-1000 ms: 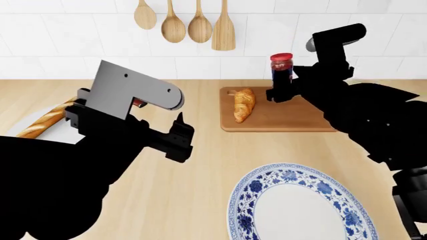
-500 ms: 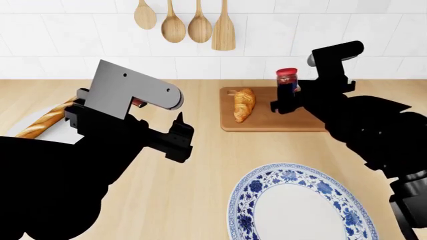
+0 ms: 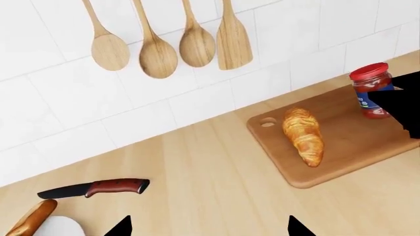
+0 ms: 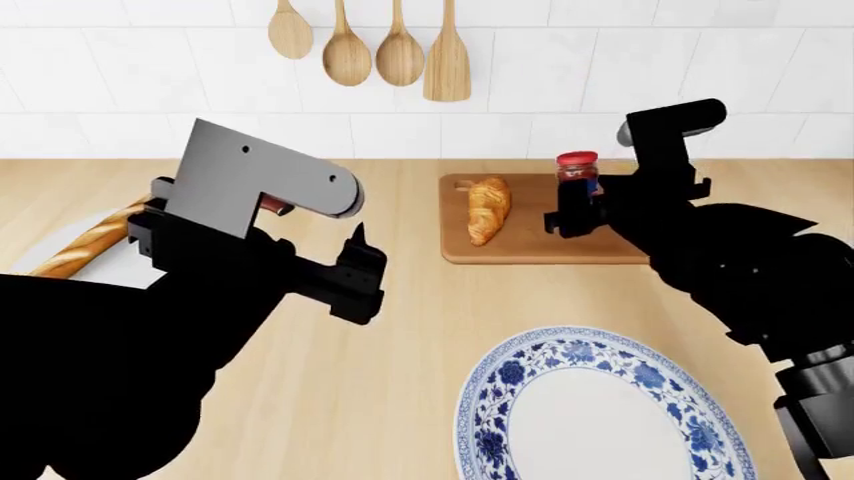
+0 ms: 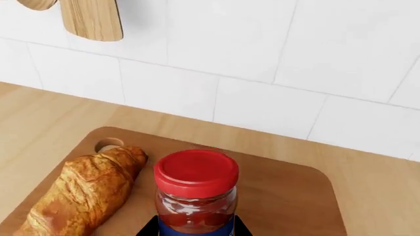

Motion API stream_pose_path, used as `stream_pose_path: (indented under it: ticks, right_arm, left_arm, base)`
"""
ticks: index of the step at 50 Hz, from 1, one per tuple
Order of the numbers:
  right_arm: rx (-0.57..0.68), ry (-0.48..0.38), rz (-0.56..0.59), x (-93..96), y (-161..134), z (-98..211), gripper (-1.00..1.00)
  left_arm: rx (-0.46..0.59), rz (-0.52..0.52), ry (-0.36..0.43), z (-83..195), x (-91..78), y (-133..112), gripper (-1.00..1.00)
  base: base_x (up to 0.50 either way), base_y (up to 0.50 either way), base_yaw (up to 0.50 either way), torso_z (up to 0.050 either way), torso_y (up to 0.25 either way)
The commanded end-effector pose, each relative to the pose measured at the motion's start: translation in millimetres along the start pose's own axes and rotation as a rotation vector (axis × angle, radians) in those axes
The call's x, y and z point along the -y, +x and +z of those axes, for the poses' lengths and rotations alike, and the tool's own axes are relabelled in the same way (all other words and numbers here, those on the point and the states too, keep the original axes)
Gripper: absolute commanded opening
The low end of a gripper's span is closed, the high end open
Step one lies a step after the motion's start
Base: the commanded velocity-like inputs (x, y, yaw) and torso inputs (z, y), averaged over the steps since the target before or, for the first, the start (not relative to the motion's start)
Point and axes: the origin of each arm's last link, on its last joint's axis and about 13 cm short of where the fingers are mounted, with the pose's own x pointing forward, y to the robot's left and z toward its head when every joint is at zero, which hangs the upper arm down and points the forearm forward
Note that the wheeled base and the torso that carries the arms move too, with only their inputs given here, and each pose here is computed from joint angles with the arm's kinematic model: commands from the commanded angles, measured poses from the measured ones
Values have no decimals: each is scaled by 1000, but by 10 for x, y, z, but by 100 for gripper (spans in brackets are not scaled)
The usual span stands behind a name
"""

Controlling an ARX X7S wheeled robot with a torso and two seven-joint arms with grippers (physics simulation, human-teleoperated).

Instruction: From the different types of pastries on the counter, select a croissant and place it on the cutting board. Then retrieve a jar of jam from the cabinet and place it alongside the croissant on the cutting board.

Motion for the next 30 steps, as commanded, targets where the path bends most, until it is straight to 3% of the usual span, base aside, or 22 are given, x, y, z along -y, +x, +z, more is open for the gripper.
stream_pose_path:
  ticks: [1,30]
  right_arm:
    - [-1,-5,-8,28,-2,-20,-100]
    - [-22,-26,-14,81,-89,-210,-100]
  left_arm:
    - [1,0,-3,-6,-2,3,100]
    - [4,3,0,13,-3,-10,100]
  base:
    - [0,0,0,0,0]
    - [0,0,0,0,0]
